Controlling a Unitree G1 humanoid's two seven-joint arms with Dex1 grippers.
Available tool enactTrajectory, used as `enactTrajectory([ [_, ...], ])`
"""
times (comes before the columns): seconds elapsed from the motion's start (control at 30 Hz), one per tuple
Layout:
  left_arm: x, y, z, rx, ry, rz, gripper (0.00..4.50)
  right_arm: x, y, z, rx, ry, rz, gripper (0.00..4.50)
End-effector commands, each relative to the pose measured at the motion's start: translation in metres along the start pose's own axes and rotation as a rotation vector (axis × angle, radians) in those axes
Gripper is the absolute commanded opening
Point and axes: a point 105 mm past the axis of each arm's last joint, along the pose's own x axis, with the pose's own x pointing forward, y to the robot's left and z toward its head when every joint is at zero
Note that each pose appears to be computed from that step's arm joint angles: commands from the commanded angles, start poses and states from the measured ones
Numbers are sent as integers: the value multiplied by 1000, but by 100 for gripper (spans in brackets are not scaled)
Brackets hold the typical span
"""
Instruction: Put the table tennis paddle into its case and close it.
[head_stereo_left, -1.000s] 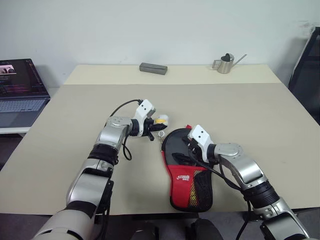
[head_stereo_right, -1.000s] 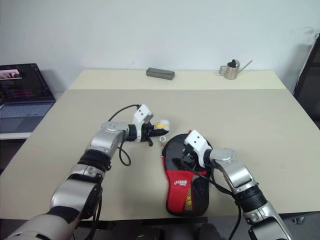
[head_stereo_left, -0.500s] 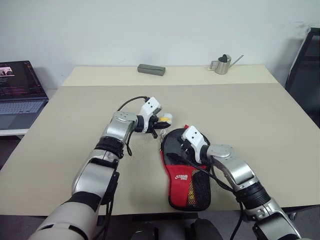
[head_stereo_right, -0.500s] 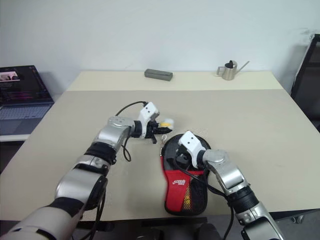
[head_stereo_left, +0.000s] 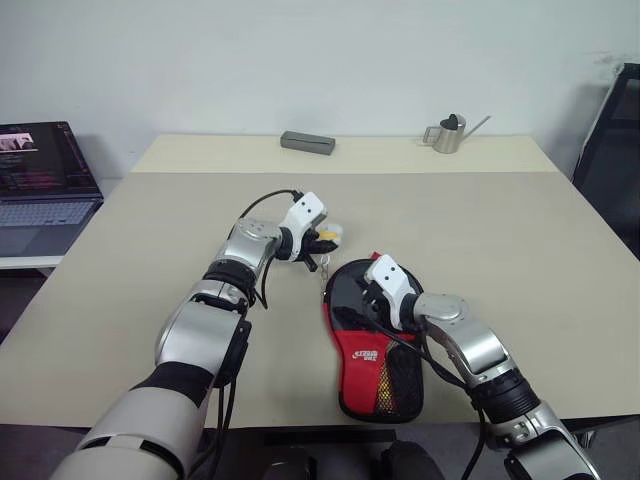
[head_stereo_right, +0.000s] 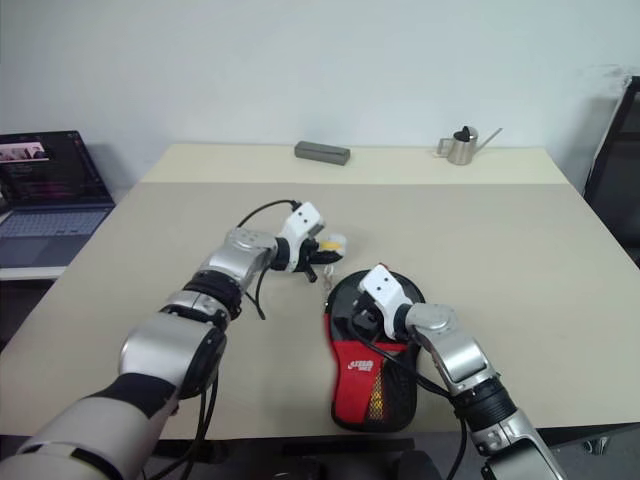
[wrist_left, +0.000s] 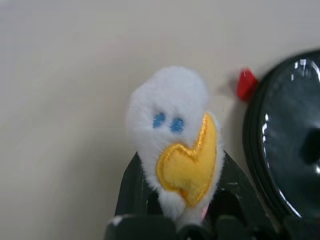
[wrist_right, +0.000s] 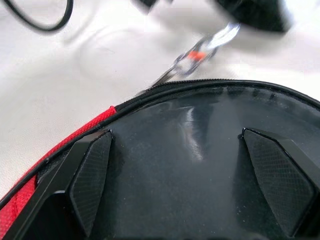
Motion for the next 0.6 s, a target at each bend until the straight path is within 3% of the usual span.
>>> enactTrajectory([
  [0.03,-7,8,22,31,-65,20,48,-9,10,-93,159,290,5,450],
  [0.6,29,-4,38,91,-73,172,48,-3,22,-95,192,293,4,450],
])
